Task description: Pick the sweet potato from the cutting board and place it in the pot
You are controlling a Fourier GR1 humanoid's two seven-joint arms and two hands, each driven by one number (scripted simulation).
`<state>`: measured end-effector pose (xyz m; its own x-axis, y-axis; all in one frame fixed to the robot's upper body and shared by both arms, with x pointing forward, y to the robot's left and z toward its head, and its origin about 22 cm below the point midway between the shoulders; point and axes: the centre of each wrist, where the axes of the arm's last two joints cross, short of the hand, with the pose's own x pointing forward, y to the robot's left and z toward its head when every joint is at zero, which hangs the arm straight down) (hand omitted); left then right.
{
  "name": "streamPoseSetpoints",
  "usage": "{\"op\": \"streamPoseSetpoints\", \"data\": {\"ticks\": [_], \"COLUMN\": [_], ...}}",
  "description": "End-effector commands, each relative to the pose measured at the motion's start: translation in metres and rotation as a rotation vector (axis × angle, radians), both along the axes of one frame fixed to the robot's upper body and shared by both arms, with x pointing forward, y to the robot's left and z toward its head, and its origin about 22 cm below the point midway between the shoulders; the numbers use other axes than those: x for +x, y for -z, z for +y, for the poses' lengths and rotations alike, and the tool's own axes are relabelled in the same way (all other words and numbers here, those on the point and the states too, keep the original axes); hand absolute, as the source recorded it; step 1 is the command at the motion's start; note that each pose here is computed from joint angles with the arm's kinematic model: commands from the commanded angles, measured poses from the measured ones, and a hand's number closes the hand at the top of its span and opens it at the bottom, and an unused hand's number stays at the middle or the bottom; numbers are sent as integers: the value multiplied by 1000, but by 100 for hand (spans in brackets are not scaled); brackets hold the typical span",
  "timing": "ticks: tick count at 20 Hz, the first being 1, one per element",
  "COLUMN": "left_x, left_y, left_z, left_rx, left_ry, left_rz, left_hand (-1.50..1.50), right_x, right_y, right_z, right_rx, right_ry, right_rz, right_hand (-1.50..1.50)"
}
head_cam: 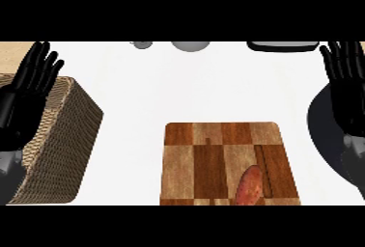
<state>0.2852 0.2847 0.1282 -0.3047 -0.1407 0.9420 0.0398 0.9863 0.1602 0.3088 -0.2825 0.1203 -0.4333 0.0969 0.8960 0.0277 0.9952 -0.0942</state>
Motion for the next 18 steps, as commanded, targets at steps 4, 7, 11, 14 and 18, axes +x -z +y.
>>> {"op": "streamPoseSetpoints", "data": {"ticks": [4, 7, 11, 14, 18], "left_x": [3, -2, 6, -6, 0], "left_y": [18, 21, 25, 42, 37], "left_z": [6, 5, -5, -4, -9], "left_rx": [-73, -88, -141, -122, -148], "left_ry": [-129, -142, -187, -175, -163], "left_rz": [23, 60, 97, 102, 113], "left_hand": [0, 0, 0, 0, 0], "right_x": [-17, -20, -62, -82, -94], "right_y": [-1, -60, 50, 61, 57], "right_z": [-49, -80, -115, -125, -136], "right_rx": [61, -591, -420, -406, -568], "right_ry": [-382, -225, -276, -343, -389], "right_rz": [13, 8, 87, -43, -68], "right_hand": [150, 150, -150, -150, -150]}}
